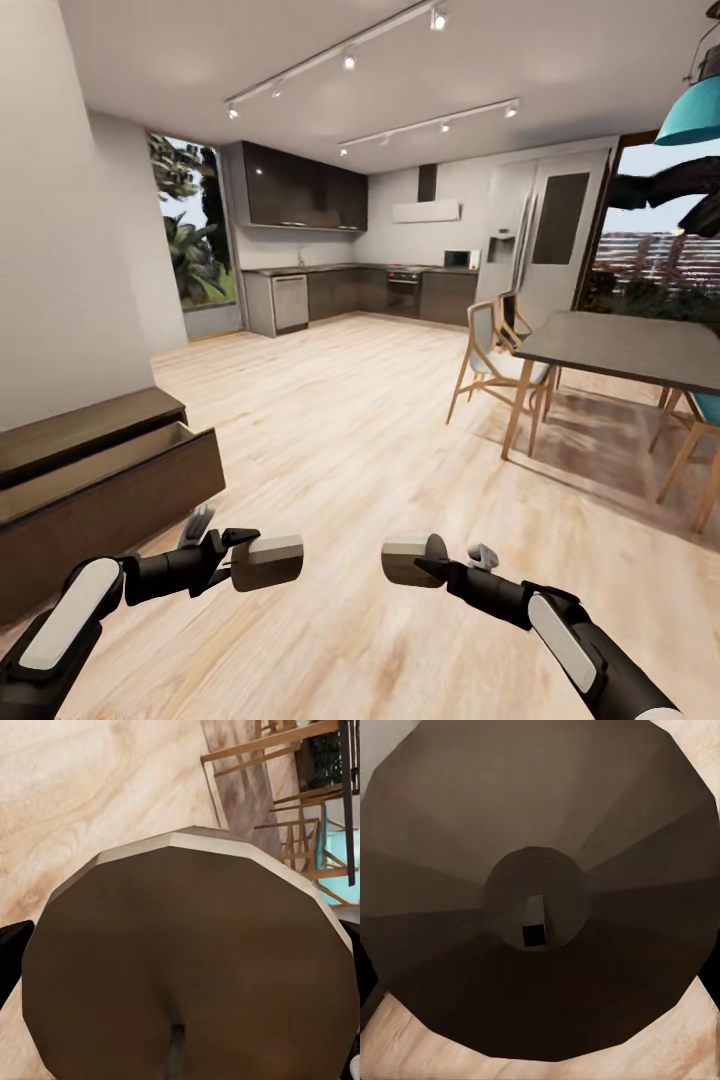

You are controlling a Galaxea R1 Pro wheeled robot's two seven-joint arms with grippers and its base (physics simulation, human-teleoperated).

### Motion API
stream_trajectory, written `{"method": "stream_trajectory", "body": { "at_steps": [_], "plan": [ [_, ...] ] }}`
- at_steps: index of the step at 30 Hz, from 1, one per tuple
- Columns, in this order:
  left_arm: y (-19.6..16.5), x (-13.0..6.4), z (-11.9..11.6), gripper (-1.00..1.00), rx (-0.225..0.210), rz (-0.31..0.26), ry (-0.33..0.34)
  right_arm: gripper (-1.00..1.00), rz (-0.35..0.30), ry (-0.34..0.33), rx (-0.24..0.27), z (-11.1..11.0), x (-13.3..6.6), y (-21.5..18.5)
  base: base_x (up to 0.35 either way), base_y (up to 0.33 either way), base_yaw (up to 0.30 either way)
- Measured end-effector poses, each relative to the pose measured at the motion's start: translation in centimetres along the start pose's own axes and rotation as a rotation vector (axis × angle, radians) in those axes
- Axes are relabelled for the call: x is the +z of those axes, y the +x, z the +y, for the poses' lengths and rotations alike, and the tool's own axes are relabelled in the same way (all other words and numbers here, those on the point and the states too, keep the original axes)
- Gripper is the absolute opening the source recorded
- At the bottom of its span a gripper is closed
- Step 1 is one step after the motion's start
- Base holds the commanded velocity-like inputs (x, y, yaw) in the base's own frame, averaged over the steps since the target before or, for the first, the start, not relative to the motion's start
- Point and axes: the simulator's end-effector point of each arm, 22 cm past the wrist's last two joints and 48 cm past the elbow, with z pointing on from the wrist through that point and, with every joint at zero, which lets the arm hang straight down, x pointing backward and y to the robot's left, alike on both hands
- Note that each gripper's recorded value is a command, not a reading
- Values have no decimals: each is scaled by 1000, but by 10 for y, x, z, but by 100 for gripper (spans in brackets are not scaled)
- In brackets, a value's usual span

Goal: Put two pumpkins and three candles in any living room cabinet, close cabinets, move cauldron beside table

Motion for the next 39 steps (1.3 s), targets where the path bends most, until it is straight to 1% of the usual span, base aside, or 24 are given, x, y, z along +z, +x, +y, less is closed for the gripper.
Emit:
{"method": "stream_trajectory", "body": {
  "at_steps": [4, 6, 10, 29, 34, 39],
  "plan": [
    [0, 1, 1, -100, -2, 2, -1, -100, 2, 3, 1, -1, 1, 1, 197, -233, 269],
    [1, 1, 2, -100, -4, 3, -2, -100, 3, 15, 1, -5, 1, 2, 232, -189, 269],
    [1, 1, 4, -100, -5, 4, -6, -100, 5, 22, 4, -7, 1, 3, 295, -98, 268],
    [3, 5, 11, -100, -12, 12, -19, -100, 16, 26, 9, -11, 4, 8, 329, -3, 268],
    [3, 6, 12, -100, -14, 14, -20, -100, 20, 28, 10, -12, 5, 10, 328, 0, 194],
    [3, 6, 13, -100, -15, 13, -20, -100, 22, 28, 10, -12, 5, 11, 104, 0, 267]
  ]
}}
